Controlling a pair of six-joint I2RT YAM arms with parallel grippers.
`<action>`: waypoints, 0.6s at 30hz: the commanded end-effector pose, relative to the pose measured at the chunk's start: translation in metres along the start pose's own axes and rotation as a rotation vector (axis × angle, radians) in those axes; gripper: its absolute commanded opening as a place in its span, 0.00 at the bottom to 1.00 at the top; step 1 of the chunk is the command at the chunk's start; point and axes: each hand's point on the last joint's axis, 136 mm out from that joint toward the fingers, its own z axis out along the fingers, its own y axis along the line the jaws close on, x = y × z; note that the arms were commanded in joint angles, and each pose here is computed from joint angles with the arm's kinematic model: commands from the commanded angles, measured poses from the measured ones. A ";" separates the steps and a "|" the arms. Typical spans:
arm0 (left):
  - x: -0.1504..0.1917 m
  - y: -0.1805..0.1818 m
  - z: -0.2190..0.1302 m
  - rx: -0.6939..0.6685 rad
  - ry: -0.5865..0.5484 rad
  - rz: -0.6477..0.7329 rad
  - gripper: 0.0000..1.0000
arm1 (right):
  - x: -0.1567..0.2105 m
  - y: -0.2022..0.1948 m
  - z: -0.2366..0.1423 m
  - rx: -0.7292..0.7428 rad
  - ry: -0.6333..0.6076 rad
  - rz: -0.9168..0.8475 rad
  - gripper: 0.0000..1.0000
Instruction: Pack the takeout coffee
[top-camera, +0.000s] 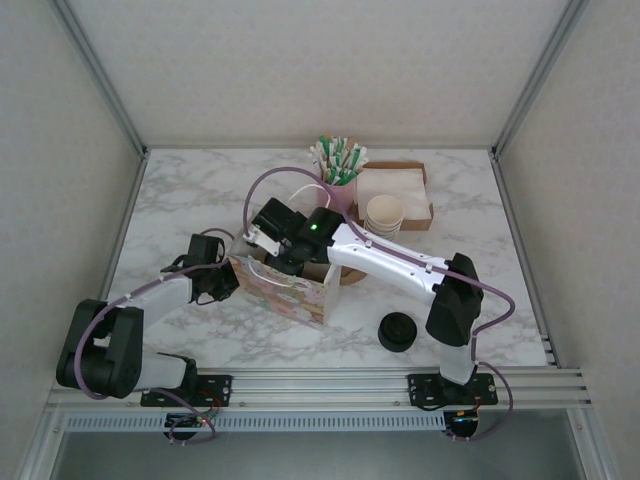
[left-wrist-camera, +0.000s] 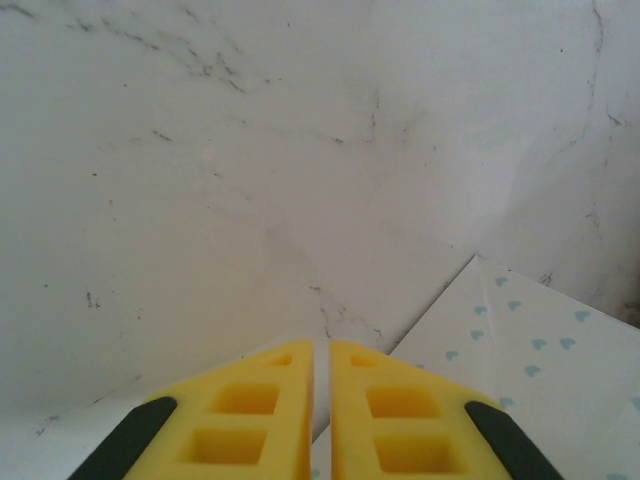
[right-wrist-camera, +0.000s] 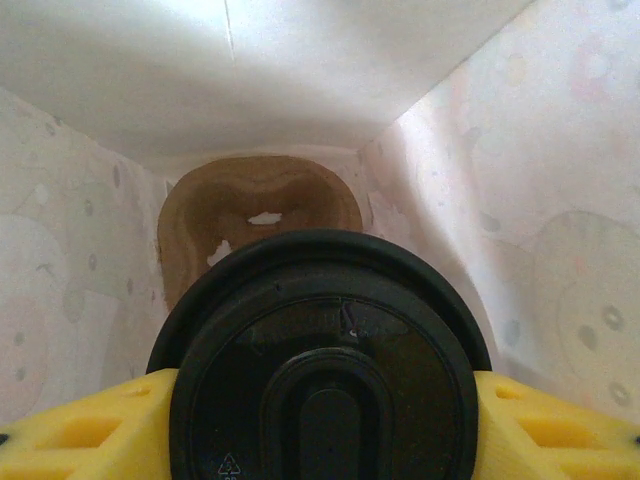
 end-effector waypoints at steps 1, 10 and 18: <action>-0.004 -0.006 -0.005 0.000 -0.019 0.027 0.13 | 0.010 0.009 0.017 -0.011 0.046 -0.008 0.50; -0.004 -0.006 -0.005 0.000 -0.017 0.026 0.13 | 0.033 0.013 0.029 -0.014 0.114 0.003 0.50; -0.004 -0.006 -0.004 -0.001 -0.016 0.028 0.12 | 0.012 0.003 0.007 0.017 0.054 -0.009 0.49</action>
